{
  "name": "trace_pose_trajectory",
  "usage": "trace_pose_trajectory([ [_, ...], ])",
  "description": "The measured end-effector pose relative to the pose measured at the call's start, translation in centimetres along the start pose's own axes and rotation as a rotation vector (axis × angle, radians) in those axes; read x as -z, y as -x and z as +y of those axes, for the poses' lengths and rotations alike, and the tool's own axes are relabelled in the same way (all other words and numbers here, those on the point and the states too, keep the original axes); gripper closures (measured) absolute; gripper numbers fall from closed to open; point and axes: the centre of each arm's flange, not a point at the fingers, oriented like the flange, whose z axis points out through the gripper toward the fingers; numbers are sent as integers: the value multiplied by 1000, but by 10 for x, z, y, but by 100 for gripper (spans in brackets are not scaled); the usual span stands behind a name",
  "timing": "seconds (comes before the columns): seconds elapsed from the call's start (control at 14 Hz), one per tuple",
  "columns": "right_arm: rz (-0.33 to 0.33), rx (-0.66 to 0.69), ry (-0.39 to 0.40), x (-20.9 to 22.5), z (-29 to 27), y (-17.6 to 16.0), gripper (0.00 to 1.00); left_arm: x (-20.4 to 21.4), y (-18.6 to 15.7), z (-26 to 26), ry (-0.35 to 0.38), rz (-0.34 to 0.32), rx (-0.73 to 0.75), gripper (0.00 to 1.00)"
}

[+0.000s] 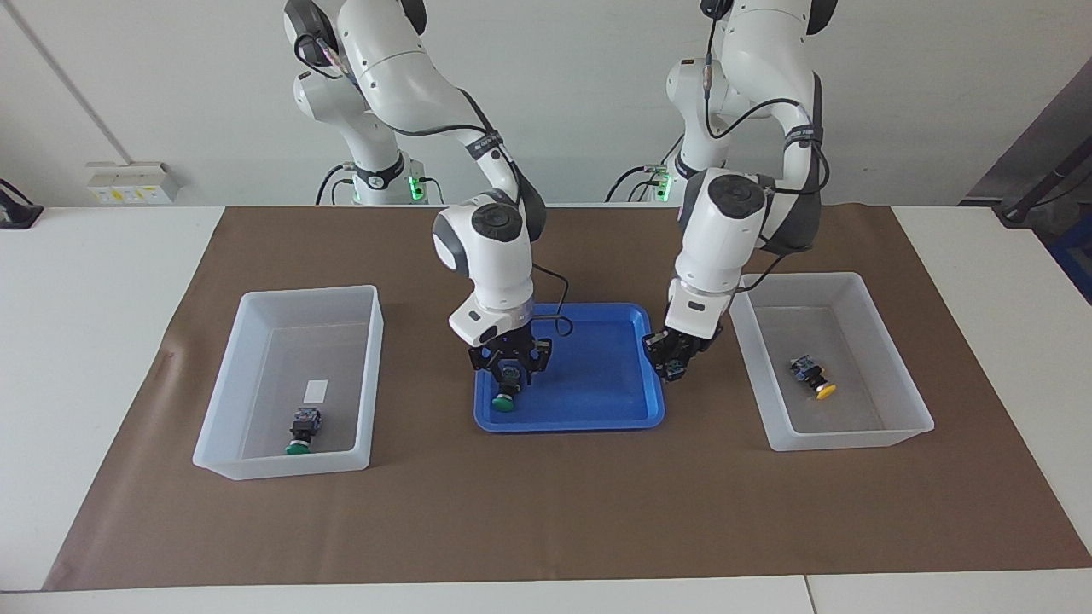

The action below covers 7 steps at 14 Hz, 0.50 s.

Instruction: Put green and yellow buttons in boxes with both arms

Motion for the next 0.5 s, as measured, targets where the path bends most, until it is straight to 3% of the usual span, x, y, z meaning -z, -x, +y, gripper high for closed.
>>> trace_pose_trajectory([
  [0.14,9,-10,-3,9,0,-7,15,30,-28,-29,-1,14,53,59],
  [0.5,4,-91,4,6,5,-10,15,46,-90,-139,-25,19,62,59],
])
